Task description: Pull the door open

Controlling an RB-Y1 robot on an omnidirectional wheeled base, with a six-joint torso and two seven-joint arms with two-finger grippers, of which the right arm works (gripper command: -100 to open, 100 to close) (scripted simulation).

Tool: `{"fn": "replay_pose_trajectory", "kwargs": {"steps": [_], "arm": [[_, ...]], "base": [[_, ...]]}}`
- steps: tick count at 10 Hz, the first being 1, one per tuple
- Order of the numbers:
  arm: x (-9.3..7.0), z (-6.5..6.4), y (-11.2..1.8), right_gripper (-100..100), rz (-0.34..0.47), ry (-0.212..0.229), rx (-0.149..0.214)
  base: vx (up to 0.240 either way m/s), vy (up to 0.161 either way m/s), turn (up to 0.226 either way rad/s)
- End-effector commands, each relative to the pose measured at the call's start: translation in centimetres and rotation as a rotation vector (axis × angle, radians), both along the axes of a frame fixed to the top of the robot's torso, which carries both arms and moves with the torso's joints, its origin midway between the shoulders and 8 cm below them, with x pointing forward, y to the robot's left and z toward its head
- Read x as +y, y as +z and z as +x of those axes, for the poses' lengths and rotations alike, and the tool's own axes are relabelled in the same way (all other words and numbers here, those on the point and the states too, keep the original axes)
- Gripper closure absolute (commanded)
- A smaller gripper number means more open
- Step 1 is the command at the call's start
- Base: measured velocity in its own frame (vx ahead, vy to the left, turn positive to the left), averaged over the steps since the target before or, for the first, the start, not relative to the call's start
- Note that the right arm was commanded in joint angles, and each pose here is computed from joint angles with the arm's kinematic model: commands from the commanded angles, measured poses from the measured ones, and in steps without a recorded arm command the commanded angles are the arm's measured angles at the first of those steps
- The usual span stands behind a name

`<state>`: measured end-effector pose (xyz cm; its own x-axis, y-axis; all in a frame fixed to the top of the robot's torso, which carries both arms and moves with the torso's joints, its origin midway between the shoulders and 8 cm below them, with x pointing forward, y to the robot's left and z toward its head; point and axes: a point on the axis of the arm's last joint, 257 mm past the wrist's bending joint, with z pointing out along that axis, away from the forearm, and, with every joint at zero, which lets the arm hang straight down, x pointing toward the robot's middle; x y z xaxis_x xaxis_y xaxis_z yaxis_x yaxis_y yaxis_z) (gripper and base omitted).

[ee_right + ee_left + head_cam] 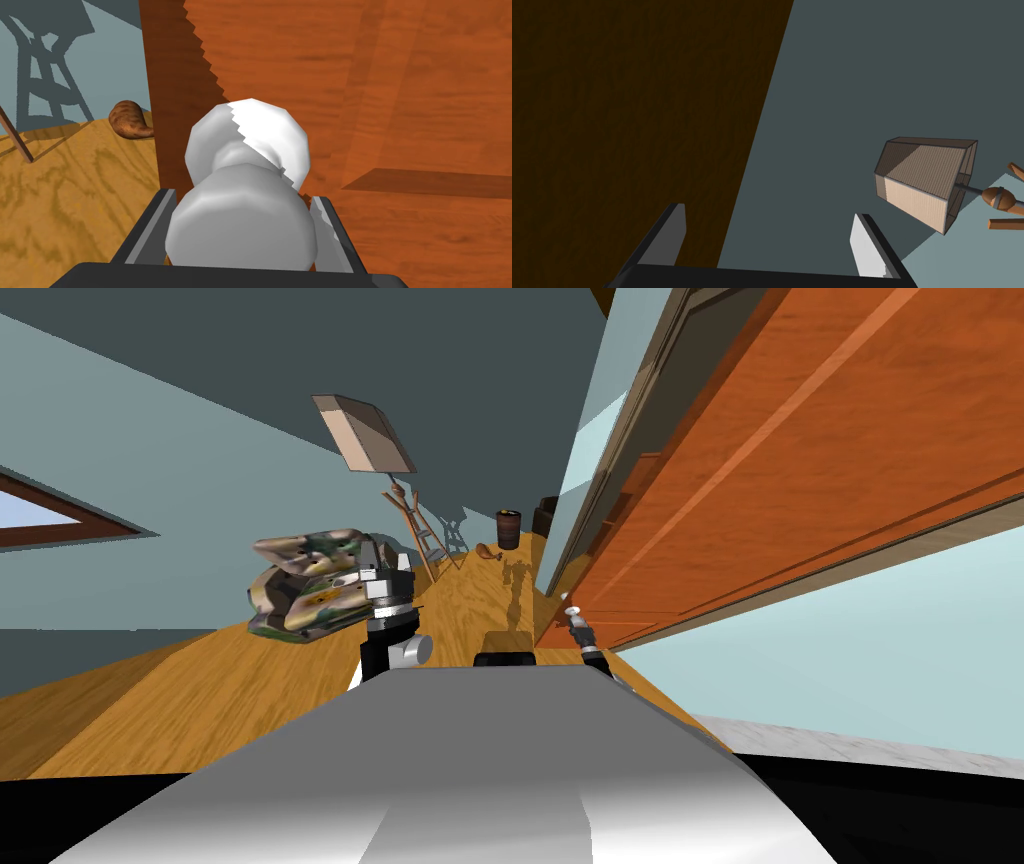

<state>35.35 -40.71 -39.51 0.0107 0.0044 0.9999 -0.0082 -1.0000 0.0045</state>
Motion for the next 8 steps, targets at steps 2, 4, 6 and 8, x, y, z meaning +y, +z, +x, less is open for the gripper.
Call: {"fn": "replay_pose_trajectory", "kwargs": {"steps": [2,4,6,8], "arm": [[0.2,-0.6,0.1,100,0.002,0.021,-0.005],[0.1,-1.2,0.2,100,0.002,0.04,-0.008],[0.1,-1.8,0.2,100,0.003,0.06,-0.009],[0.1,-2.3,0.3,100,0.004,0.076,-0.01]], "base": [[-0.173,-0.066,0.11],[-0.186,-0.047,0.124],[-0.222,-0.069,0.139],[-0.199,-0.075,0.119]]}}
